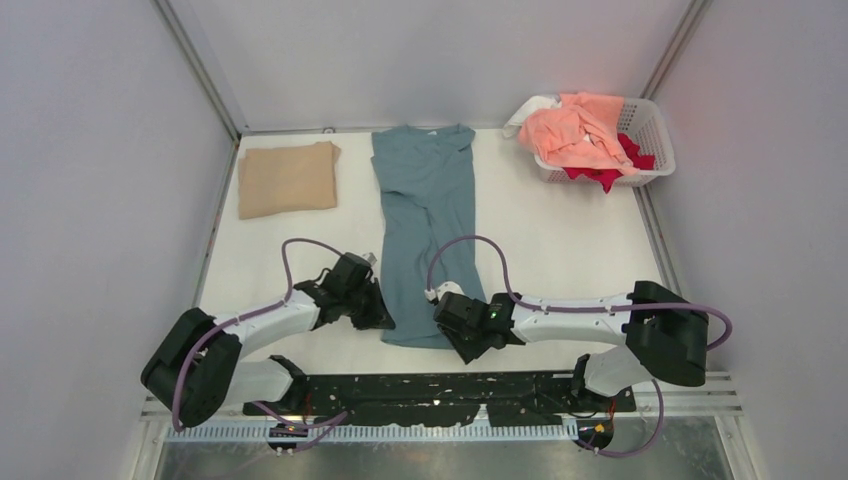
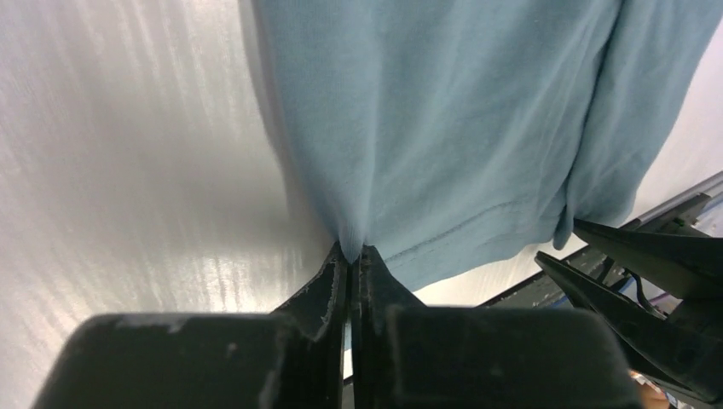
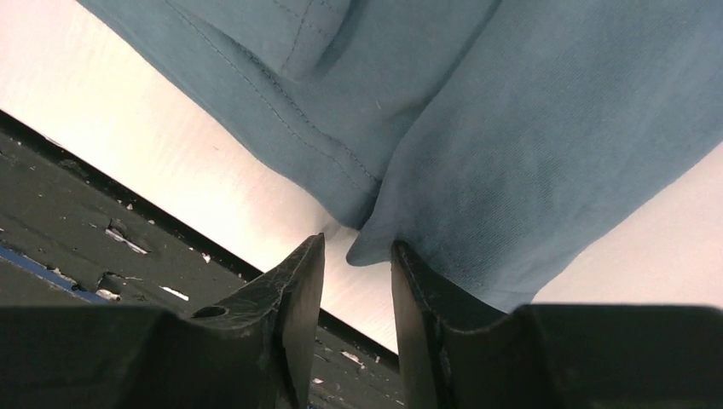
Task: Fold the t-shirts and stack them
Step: Grab the bottom of the folded rectangular tshirt with both arms
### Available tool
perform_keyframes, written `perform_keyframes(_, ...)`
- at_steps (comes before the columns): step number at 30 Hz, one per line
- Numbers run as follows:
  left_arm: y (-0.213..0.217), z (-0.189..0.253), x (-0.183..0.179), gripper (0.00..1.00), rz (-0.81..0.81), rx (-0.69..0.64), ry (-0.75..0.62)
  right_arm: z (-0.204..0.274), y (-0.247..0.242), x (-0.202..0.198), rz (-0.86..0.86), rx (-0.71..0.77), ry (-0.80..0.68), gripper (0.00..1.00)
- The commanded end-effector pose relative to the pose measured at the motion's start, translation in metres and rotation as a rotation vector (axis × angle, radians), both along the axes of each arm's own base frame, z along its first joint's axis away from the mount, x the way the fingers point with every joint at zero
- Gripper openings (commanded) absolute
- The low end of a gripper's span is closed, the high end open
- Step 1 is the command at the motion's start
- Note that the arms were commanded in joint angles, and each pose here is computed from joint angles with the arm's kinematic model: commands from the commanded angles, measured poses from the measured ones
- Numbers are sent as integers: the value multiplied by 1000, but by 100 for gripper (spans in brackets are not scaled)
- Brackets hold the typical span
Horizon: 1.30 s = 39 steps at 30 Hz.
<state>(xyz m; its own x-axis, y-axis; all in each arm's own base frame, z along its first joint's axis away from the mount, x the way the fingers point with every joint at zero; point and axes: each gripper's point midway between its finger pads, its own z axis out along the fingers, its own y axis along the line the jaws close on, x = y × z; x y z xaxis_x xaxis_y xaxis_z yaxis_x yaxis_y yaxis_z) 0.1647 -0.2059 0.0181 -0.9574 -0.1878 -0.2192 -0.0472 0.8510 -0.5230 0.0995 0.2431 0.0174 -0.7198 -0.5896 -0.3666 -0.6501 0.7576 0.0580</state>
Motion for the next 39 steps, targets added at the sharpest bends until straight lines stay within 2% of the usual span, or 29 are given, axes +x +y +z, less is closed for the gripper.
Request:
perform_keyframes(1,9,-19,-15,0,-12,46,53,6,7,5,-26,7,-16,39)
perform_keyframes(14,29,-27,-33,0,23,93,79,18,12,3,-19,50,-9,35)
perform_keyframes(22,32,-26,-31,0,29,109,67,25,22,5,-50,113,-12,39)
perform_keyframes(26,32,-27,-30,0,28,113,66,25,24,7,-80,138,-3,34)
perform_keyframes(29,32,-27,-30,0,25,116,68,22,18,10,-102,122,-11,31)
perform_keyframes(39,31,-27,-29,0,19,120,68,9,4,9,-98,37,-7,32)
